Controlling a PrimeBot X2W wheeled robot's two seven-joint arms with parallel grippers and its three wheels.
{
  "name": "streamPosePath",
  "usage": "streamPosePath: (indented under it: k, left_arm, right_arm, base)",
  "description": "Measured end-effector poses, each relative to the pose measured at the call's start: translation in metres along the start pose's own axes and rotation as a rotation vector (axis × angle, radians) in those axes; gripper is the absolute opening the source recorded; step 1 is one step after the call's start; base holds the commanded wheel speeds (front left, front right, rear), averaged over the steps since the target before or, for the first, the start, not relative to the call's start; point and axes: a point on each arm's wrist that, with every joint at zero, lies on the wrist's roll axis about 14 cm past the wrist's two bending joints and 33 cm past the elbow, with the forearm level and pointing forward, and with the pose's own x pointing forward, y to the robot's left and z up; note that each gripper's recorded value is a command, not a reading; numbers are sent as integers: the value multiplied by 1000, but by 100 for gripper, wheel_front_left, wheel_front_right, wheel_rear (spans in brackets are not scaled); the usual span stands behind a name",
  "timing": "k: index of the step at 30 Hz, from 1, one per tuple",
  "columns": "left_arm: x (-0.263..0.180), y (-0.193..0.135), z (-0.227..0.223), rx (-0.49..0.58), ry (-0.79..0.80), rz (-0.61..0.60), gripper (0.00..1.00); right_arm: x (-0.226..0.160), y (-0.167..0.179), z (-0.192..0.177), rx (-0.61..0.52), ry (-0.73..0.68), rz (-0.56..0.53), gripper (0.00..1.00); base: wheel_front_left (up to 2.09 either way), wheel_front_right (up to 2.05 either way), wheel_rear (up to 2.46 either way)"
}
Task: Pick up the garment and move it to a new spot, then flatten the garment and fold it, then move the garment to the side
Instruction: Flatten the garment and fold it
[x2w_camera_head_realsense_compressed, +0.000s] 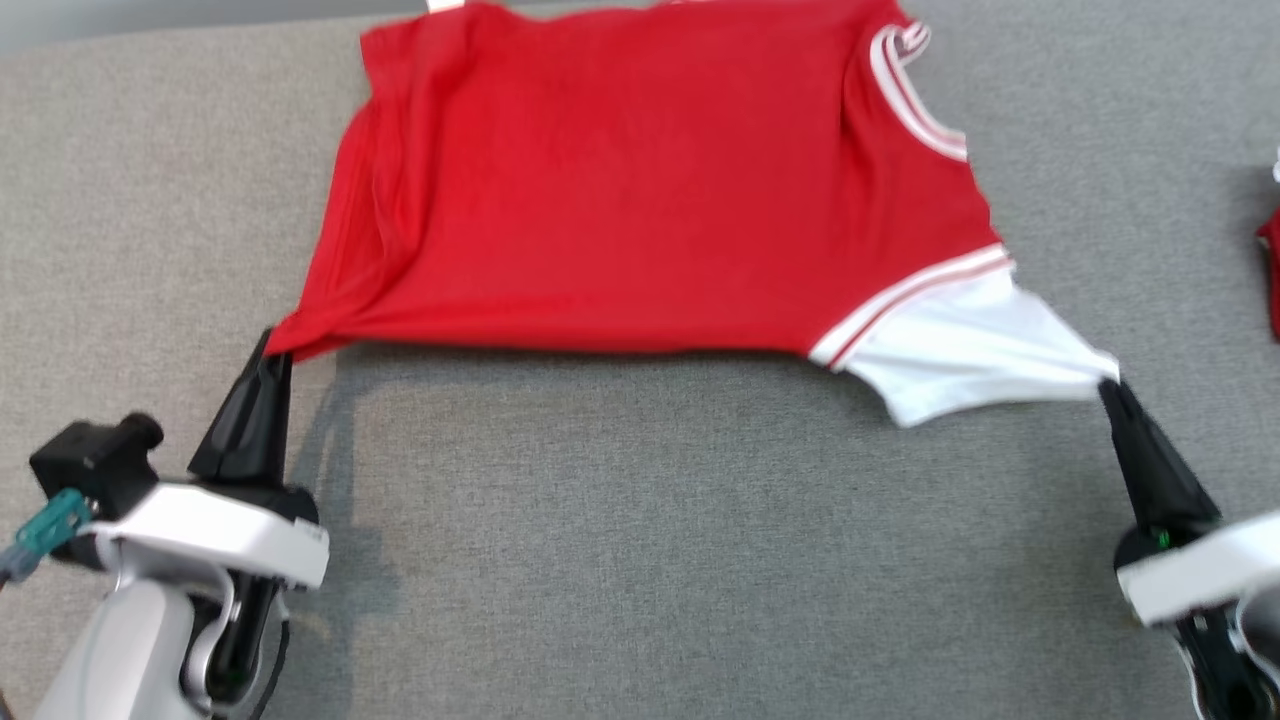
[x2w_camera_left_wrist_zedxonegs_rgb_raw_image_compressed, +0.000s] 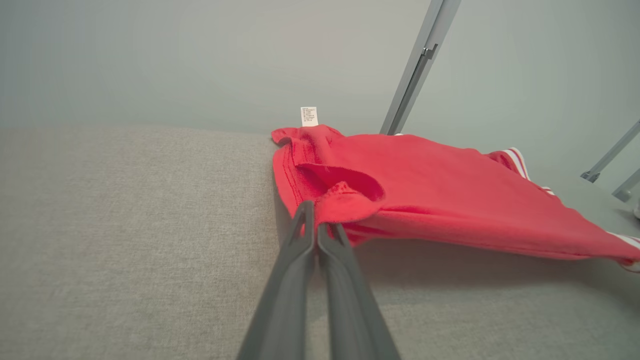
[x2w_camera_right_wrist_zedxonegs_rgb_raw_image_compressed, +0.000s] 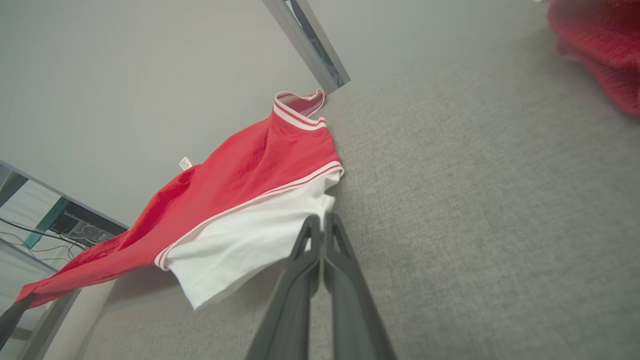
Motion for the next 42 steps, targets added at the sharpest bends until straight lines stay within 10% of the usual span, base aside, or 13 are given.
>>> streamPosePath:
  k: [22, 42]
  left_arm:
    - [-113, -19, 40, 30, 82, 96, 0]
    - [-66, -6, -6, -3, 255, 80, 0]
  right_arm:
    - [-127, 30, 27, -62, 87, -95, 0]
    - [-16, 44, 22, -127, 220, 14, 0]
  base:
    - [0, 0, 0]
    - [0, 0, 0]
